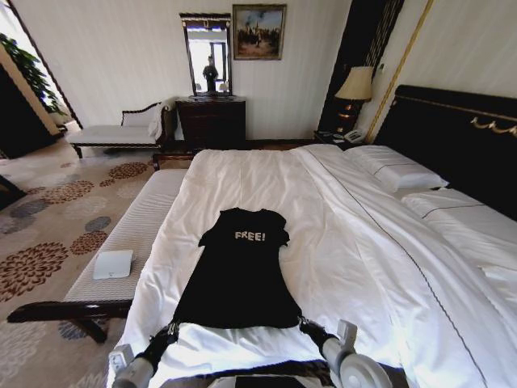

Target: Fold the clothes on the bed.

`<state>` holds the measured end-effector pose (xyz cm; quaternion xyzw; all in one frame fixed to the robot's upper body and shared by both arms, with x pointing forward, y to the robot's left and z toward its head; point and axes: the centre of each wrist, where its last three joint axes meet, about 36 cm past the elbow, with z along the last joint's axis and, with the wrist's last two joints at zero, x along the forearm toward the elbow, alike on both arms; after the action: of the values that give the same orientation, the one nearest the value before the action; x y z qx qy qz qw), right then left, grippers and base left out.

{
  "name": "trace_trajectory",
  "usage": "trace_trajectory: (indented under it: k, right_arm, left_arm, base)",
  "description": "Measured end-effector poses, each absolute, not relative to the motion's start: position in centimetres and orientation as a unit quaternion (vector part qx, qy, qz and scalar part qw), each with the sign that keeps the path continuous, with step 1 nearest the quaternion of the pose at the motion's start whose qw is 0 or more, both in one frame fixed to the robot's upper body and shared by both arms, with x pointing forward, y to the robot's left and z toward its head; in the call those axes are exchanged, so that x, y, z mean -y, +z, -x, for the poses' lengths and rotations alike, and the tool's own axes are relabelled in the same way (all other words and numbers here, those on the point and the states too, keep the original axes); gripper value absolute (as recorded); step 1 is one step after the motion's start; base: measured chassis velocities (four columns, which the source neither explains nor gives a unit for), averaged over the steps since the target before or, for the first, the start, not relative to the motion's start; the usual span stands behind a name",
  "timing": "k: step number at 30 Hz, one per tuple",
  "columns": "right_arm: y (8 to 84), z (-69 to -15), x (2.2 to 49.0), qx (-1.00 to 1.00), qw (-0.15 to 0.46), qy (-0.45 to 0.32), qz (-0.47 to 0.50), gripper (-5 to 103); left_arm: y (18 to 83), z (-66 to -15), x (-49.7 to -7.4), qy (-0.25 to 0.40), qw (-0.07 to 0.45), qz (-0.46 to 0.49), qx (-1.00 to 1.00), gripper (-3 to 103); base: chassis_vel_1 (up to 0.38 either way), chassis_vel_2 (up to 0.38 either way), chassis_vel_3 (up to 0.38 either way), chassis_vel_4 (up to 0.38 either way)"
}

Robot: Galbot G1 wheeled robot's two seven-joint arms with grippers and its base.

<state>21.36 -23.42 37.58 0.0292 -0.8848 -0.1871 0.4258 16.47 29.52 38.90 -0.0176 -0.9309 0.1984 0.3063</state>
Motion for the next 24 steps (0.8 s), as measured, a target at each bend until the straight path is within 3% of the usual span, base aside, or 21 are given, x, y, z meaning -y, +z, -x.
trace_trajectory:
  k: [24]
  right_arm:
    - [37.4, -13.8, 20.0, 0.858, 0.508, -0.073, -0.004, 1]
  left_arm:
    - [39.2, -6.3, -28.7, 0.129, 0.392, -0.055, 0.909, 2]
  base:
    - [0.000, 0.000, 0.000, 0.000]
